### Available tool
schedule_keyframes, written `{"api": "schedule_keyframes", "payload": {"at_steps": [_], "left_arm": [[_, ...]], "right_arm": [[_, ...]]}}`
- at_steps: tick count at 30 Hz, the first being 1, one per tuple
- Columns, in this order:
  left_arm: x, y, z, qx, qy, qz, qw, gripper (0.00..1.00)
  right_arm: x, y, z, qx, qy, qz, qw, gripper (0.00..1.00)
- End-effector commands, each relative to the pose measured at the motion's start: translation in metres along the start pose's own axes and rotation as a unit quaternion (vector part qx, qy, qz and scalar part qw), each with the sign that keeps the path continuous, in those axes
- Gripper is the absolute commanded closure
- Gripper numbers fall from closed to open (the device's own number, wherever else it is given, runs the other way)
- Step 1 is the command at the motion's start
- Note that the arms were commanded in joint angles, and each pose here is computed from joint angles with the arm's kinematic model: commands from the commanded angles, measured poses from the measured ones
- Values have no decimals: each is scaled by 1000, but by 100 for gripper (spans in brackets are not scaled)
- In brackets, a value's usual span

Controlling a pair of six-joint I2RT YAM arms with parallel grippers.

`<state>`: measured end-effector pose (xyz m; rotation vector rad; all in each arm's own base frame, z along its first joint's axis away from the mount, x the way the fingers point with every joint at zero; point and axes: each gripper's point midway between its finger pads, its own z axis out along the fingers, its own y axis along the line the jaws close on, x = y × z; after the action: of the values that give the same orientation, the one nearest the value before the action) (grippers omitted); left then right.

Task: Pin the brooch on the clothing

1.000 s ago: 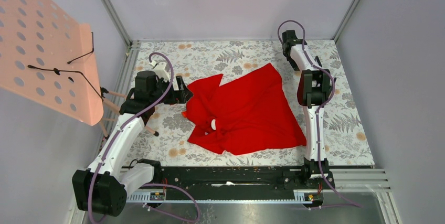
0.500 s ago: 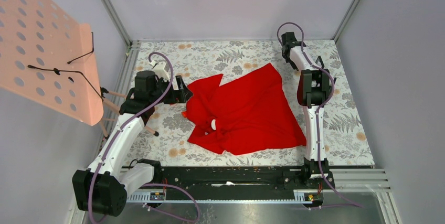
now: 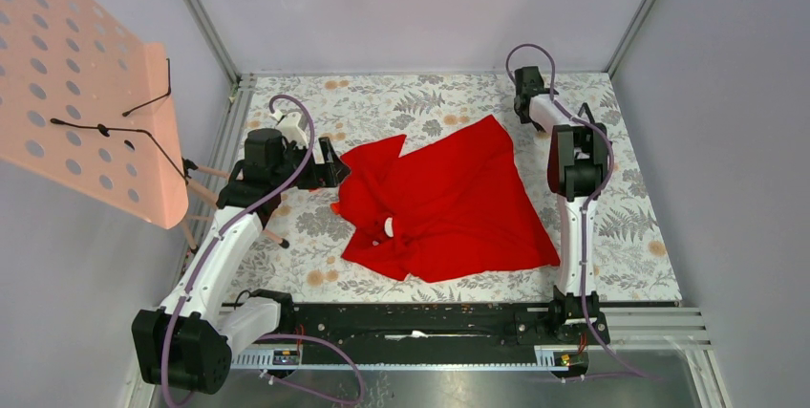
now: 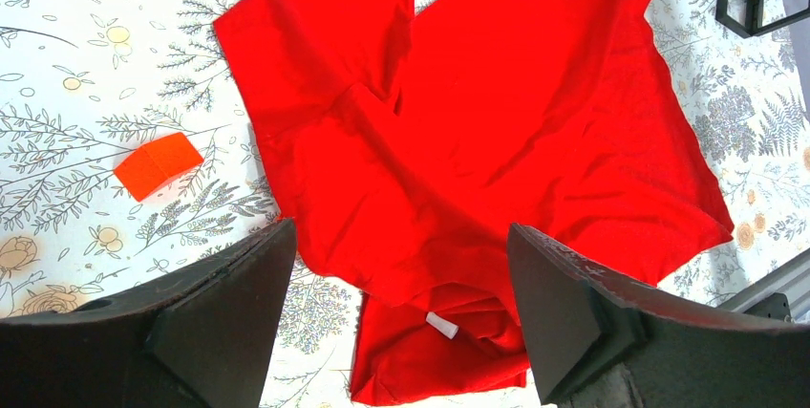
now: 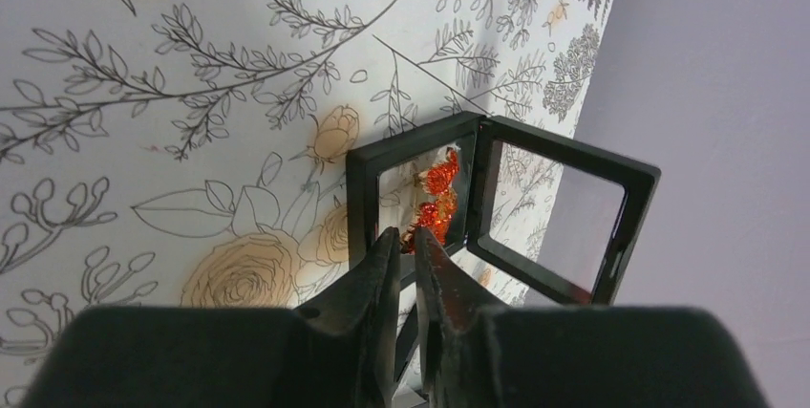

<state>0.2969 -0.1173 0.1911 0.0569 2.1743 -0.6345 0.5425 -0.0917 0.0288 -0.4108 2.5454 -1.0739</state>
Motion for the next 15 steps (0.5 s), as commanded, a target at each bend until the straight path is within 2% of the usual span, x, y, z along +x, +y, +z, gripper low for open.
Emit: {"api": "schedule_keyframes", "payload": {"at_steps": [1,8,15], "left_arm": [[-12,-5,1,16,-24,3,1000,13],[-13,-5,1,20,-26,2,999,13],[-15,-13,-1,39,-31,7,999,13]], "right_arm": [[-21,-49,-27,49,-58,62,995,98],[-22,-69,-39,82,-79,79,990,100],[-19,-83,-62,75,-92,122,985,100]]}}
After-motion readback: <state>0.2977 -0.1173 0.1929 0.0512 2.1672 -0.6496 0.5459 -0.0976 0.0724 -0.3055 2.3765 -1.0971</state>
